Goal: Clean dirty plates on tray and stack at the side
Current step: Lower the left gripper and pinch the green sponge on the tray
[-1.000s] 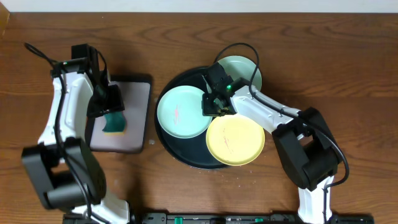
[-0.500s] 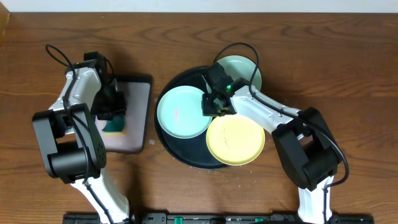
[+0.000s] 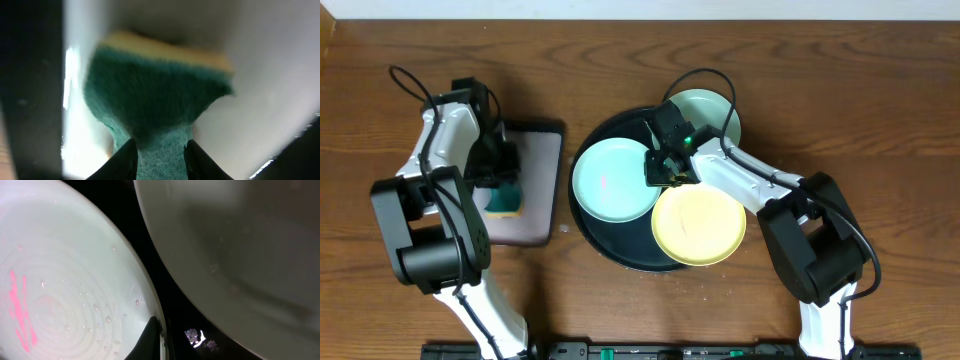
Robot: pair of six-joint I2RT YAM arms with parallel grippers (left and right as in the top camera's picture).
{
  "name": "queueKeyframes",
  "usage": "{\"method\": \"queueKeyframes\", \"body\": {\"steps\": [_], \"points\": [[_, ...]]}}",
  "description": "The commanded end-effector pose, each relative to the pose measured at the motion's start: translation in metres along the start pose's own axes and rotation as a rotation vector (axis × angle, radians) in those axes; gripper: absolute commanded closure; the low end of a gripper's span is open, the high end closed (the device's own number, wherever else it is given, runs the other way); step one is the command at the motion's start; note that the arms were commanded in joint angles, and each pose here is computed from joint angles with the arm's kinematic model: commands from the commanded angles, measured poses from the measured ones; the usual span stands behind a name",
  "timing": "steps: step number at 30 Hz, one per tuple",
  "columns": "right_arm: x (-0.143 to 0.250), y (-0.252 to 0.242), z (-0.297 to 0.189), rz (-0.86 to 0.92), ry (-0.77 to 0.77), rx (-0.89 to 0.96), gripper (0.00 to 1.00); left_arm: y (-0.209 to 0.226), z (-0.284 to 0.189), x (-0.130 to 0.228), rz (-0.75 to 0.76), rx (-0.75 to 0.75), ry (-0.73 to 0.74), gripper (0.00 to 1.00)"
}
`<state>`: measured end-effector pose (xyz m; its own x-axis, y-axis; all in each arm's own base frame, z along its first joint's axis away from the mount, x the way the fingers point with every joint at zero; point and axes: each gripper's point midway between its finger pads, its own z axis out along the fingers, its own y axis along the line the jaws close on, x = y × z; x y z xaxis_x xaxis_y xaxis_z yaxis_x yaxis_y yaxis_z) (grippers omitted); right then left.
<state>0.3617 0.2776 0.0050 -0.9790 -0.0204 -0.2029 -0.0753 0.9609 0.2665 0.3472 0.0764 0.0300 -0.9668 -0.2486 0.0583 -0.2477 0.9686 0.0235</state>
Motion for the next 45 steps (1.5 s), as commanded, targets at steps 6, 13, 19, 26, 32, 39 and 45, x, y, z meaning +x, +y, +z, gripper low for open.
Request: {"method": "queueKeyframes", "body": {"steps": [6, 13, 19, 26, 32, 39, 45], "points": [[0.008, -0.003, 0.016, -0.028, 0.023, 0.027, 0.96, 0.004, -0.023, -0.007, -0.017, -0.005, -0.074, 0.67], [0.008, -0.004, 0.016, -0.028, 0.024, 0.028, 0.96, 0.004, 0.008, 0.003, -0.004, -0.006, -0.061, 0.67], [0.008, -0.004, 0.016, -0.029, 0.025, 0.028, 0.96, 0.007, 0.028, 0.007, -0.005, -0.025, -0.076, 0.67], [0.008, -0.004, 0.016, -0.028, 0.023, 0.030, 0.96, 0.007, 0.028, 0.004, -0.006, -0.024, -0.090, 0.68], [0.008, -0.004, 0.016, -0.028, 0.023, 0.030, 0.96, 0.006, 0.029, 0.002, -0.006, -0.019, -0.097, 0.92], [0.007, -0.004, 0.016, -0.028, 0.022, 0.031, 0.96, 0.005, 0.029, 0.002, -0.006, -0.014, -0.105, 0.93], [0.007, -0.005, 0.016, -0.029, 0.018, 0.037, 0.96, 0.005, -0.013, -0.015, -0.009, -0.008, -0.207, 0.93]]}}
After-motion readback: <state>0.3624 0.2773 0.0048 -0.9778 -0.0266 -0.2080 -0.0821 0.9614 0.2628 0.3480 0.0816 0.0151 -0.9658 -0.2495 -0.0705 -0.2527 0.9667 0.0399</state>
